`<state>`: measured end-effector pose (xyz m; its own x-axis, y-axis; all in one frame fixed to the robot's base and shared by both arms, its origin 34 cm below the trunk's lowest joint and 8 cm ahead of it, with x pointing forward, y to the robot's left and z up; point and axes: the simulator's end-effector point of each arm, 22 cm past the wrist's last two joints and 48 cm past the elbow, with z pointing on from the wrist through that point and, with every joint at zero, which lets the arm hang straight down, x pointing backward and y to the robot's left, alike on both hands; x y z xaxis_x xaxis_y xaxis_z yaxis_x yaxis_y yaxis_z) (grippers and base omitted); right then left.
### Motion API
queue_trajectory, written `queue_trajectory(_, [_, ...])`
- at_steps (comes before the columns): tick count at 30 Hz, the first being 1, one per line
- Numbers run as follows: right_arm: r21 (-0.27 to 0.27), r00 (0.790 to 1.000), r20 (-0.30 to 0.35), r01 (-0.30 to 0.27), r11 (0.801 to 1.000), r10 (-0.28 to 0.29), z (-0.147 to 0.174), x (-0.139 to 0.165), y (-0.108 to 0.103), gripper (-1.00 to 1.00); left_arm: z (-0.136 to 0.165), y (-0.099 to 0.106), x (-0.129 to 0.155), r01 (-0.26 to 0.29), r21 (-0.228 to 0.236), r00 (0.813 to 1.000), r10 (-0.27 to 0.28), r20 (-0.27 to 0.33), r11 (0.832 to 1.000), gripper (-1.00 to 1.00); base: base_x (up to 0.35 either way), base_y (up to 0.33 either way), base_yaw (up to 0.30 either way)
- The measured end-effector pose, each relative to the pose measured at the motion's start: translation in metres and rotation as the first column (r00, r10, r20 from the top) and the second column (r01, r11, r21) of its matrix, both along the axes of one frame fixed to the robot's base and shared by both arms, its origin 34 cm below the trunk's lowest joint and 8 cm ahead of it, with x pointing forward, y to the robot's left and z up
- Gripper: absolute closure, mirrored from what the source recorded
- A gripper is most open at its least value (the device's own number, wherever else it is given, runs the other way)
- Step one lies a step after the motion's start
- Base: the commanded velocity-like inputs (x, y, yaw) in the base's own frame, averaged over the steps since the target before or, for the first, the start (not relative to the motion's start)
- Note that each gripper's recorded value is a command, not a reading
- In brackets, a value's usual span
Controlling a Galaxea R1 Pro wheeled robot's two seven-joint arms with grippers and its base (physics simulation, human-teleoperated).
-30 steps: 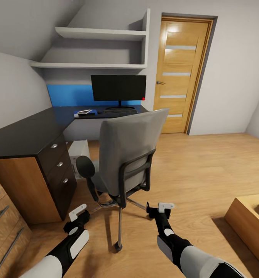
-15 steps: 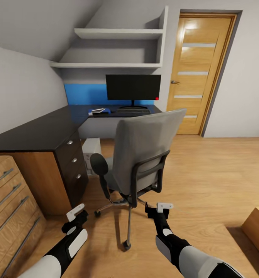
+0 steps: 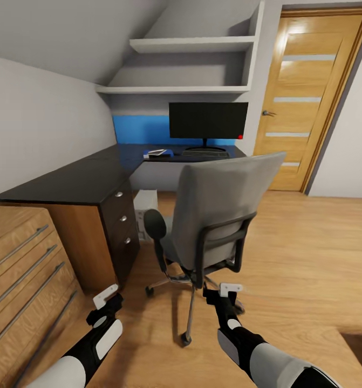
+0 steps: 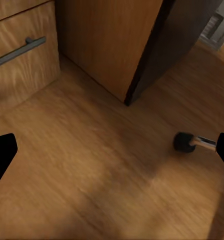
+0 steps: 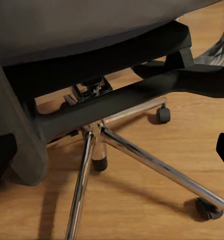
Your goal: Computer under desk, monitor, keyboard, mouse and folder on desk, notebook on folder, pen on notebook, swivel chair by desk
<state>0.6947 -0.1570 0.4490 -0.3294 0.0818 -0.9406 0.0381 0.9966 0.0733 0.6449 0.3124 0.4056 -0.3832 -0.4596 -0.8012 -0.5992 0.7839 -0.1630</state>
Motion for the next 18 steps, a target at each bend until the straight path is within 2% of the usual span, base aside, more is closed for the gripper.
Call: queue_trajectory(18, [-0.002,1.000,-0.011,-0.004,1.000,0.004,-0.0063,-0.0013,0.0008,-1.00,-0.0055,-0.0049,-0.0007,0.011,0.000,1.000,-0.011,-0.009,1.000,-1.00,0.000,0.000,0.188])
